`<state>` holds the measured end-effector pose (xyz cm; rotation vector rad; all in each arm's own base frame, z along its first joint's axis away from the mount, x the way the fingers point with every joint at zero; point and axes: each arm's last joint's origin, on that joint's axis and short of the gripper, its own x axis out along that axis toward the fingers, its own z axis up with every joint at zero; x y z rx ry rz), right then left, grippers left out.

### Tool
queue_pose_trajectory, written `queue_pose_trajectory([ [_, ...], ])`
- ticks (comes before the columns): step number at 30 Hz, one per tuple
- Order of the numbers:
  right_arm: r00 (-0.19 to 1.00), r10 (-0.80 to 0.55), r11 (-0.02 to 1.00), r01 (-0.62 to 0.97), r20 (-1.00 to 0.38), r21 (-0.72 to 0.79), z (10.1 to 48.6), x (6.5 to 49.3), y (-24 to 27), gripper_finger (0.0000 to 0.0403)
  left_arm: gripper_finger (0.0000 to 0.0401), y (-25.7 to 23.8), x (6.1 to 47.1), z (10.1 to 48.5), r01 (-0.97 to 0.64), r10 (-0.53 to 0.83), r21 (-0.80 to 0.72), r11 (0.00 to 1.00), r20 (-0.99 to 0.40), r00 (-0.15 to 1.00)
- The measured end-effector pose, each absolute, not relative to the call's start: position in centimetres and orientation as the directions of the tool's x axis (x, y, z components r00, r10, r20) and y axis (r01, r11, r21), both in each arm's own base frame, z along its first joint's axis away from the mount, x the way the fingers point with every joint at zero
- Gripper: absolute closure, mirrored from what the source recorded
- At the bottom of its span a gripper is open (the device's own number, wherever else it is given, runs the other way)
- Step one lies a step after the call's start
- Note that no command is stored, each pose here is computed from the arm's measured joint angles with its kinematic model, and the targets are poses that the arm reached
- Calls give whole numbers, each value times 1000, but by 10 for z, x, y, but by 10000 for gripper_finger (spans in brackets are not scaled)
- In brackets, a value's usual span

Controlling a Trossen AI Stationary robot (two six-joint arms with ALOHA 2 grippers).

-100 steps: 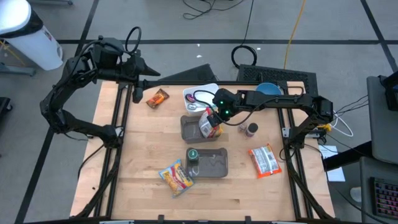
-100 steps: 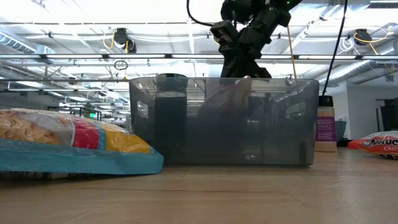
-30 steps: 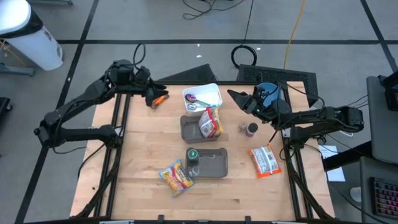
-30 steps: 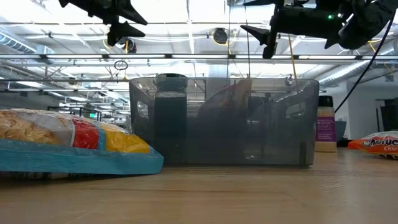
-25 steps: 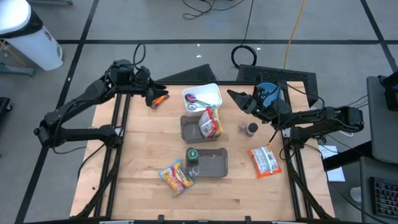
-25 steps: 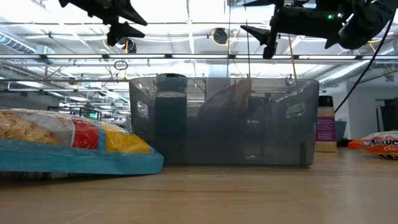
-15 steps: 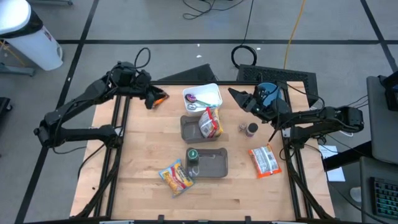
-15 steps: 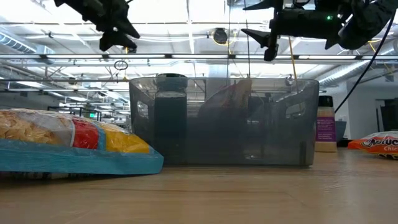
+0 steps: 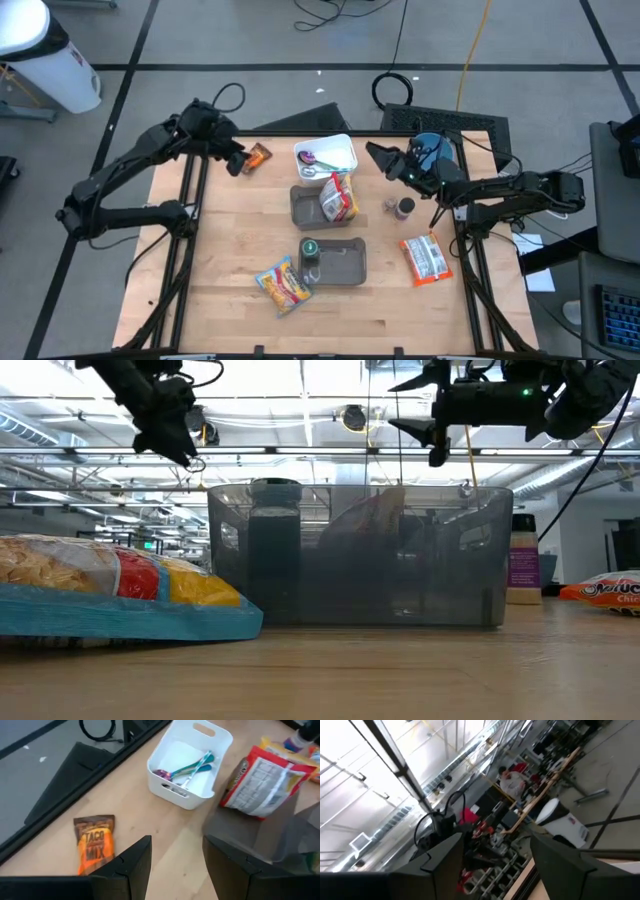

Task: Pick & Place Food Item
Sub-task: Put the orange seasoning pack into the bottom black bin

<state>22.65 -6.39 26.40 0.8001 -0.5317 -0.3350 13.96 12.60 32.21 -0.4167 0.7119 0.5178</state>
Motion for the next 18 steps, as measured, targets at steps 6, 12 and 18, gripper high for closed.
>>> queue_pose_trajectory([
  [6, 810, -493, 653, 101, 319, 751, 264, 226, -65, 179, 217, 159, 144, 305, -590, 257, -207, 780, -754, 604],
  [12, 812, -493, 651, 105, 313, 752, 263, 226, -65, 180, 217, 202, 165, 285, -569, 175, -181, 802, -840, 514],
  [18, 812, -492, 647, 101, 313, 756, 263, 227, -65, 181, 217, 245, 180, 295, -542, 179, -96, 835, -883, 434],
])
